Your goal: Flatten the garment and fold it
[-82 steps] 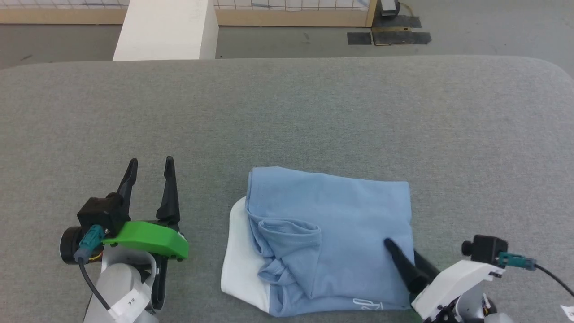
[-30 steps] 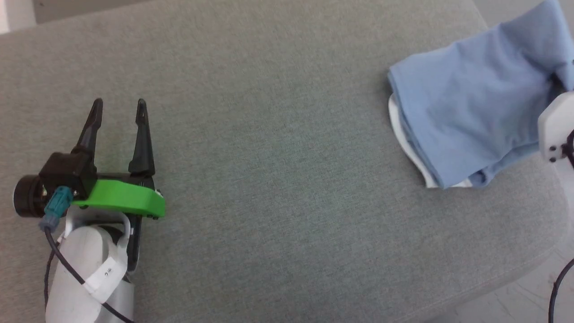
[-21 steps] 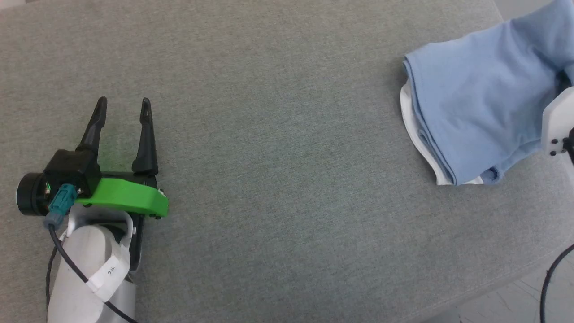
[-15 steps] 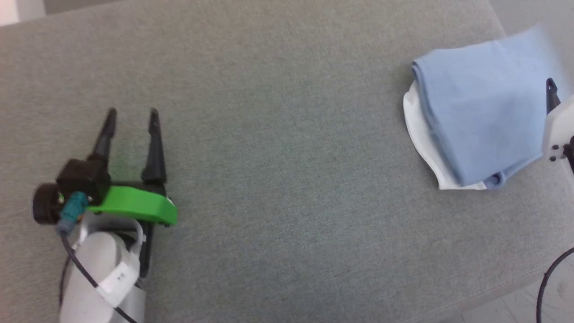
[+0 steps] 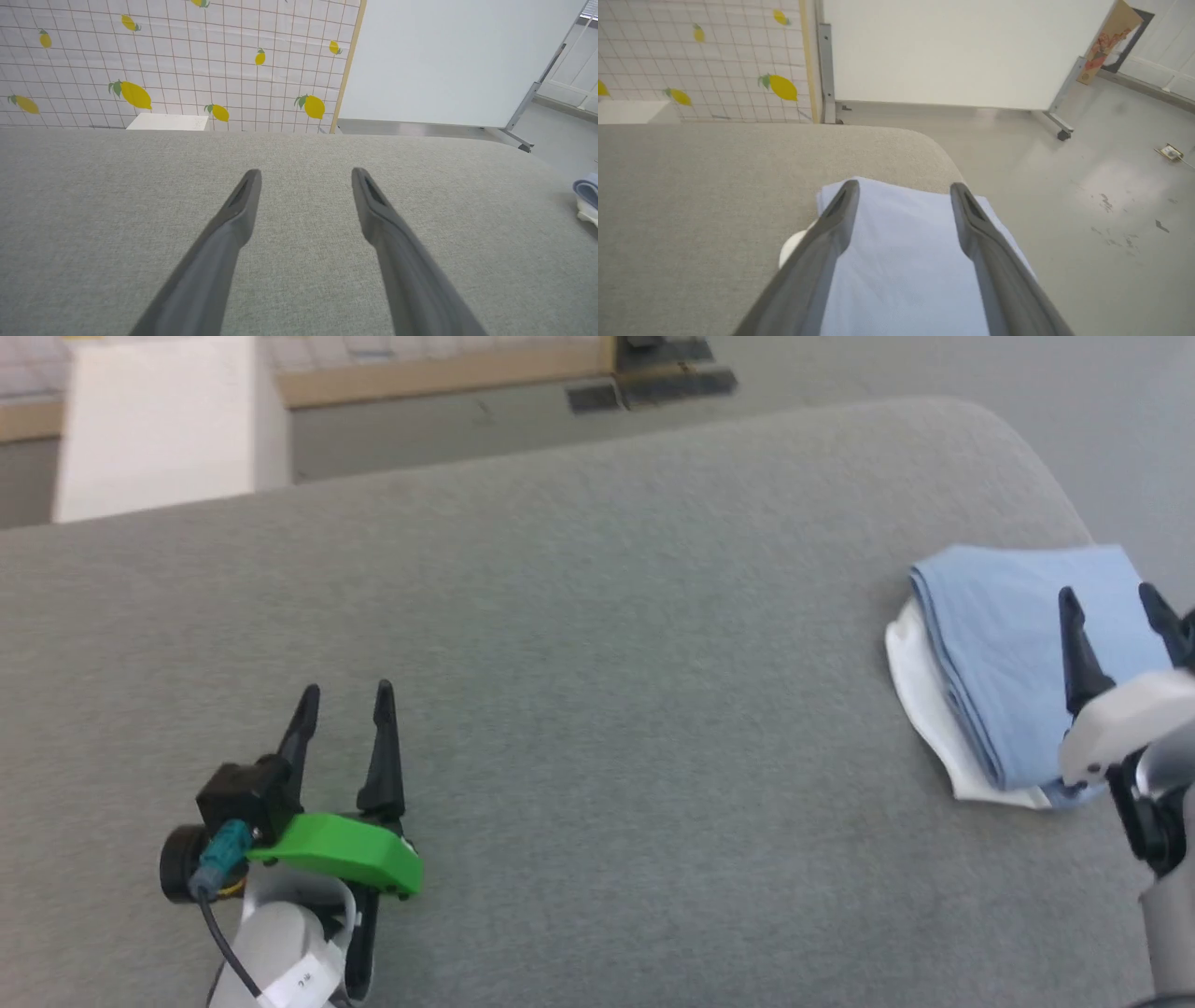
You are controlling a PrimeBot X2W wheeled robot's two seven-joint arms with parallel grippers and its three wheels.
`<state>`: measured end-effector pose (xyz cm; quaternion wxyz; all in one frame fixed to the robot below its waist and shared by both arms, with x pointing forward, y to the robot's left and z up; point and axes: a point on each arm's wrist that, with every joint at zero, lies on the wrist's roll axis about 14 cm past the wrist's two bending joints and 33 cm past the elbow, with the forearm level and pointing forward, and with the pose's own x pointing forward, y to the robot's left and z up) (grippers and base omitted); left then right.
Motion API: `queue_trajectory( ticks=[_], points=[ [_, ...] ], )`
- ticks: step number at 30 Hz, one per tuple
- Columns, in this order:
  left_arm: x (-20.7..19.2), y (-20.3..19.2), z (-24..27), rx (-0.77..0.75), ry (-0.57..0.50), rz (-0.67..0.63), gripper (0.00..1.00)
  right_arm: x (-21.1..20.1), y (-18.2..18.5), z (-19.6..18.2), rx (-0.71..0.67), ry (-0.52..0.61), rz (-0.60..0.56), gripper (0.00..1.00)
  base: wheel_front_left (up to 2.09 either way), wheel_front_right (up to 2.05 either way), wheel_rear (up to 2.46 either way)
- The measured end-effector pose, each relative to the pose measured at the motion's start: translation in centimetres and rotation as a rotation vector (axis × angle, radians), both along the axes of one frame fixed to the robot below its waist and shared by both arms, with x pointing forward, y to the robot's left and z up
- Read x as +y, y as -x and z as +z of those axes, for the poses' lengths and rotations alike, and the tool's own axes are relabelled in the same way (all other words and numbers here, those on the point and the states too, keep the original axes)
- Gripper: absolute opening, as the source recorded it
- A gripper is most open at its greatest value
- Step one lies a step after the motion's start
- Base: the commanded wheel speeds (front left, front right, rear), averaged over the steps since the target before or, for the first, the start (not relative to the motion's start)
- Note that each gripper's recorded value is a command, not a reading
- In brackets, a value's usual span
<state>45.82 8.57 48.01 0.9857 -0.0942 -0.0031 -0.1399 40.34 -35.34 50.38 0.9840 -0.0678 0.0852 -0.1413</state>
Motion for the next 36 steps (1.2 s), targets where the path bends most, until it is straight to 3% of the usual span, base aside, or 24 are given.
queue_trajectory(
  ticks=[8,18,36],
  points=[
    [4.0,2.7,1.8,-0.029,-0.007,0.116,1.00,7.8,0.4,3.1,-0.178,-0.101,0.158,1.00,0.00,0.00,0.00],
    [7.8,5.4,3.3,-0.062,-0.012,0.220,1.00,16.2,1.7,3.3,-0.246,-0.213,0.333,1.00,0.00,0.00,0.00],
    [8.6,6.9,2.7,-0.044,-0.013,0.244,1.00,19.2,2.8,2.1,-0.240,-0.267,0.402,1.00,0.00,0.00,0.00]
  ],
)
